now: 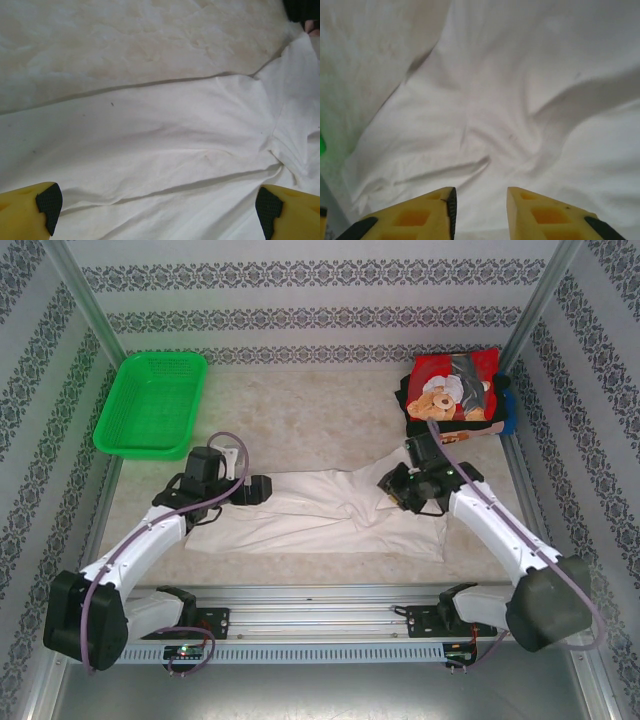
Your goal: Fold and stack the t-shirts
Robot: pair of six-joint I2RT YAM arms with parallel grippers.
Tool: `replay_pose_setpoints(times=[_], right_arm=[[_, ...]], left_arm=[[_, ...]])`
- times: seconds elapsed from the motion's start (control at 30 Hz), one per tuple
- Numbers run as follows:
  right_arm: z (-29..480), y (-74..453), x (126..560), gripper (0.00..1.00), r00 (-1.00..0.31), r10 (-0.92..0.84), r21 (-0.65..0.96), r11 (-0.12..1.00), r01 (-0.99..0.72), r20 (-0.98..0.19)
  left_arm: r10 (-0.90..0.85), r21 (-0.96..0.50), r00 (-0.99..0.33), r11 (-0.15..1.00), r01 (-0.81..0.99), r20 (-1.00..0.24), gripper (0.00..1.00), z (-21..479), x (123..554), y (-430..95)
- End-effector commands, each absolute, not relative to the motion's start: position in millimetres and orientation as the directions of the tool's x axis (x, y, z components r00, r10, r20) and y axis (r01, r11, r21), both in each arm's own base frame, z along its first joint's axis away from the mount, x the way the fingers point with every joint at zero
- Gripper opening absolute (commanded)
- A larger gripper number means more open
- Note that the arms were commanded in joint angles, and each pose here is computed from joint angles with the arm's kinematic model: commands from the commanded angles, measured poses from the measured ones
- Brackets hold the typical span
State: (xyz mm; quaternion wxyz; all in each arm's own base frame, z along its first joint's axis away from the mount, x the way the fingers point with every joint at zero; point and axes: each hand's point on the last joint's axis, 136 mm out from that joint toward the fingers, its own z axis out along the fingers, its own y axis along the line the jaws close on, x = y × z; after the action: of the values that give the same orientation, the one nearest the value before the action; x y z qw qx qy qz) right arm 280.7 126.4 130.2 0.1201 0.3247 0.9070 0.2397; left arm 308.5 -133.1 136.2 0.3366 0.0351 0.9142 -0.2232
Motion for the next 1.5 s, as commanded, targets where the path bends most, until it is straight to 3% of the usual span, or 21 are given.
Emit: replay_pose_setpoints(times=[0.0,0.17,0.37,0.83,1.1,1.37,1.47], right_arm=[[99,107,294,0.27,-0.801,0.597,0.429,0.734,0.527,-0.036],[70,110,324,0.17,-0.842,0.539,0.399,0.777,0.487,-0.021],[47,107,309,0.15,-0.848,0.531,0.359,0.79,0.497,0.006],[37,110,232,0.15,-0.854,0.518,0.29,0.811,0.508,0.047],[29,95,237,0.15,-0.85,0.524,0.212,0.826,0.522,0.048],[74,100,258,0.18,-0.861,0.508,0.244,0.839,0.486,-0.034],[68,96,259,0.21,-0.845,0.534,0.232,0.827,0.513,-0.038]], left_arm=[[-0.035,-0.358,-0.714,0.882,0.307,-0.699,1.0,160,322,-149],[-0.005,-0.339,-0.698,0.876,0.342,-0.716,1.0,172,328,-158],[0.008,-0.336,-0.696,0.872,0.357,-0.718,1.0,175,330,-163],[0.009,-0.315,-0.699,0.889,0.333,-0.715,1.0,166,333,-158],[0.026,-0.309,-0.719,0.892,0.331,-0.695,1.0,153,344,-163],[0.094,-0.282,-0.756,0.892,0.353,-0.648,1.0,129,352,-167],[0.115,-0.272,-0.794,0.902,0.335,-0.597,1.0,112,352,-166]])
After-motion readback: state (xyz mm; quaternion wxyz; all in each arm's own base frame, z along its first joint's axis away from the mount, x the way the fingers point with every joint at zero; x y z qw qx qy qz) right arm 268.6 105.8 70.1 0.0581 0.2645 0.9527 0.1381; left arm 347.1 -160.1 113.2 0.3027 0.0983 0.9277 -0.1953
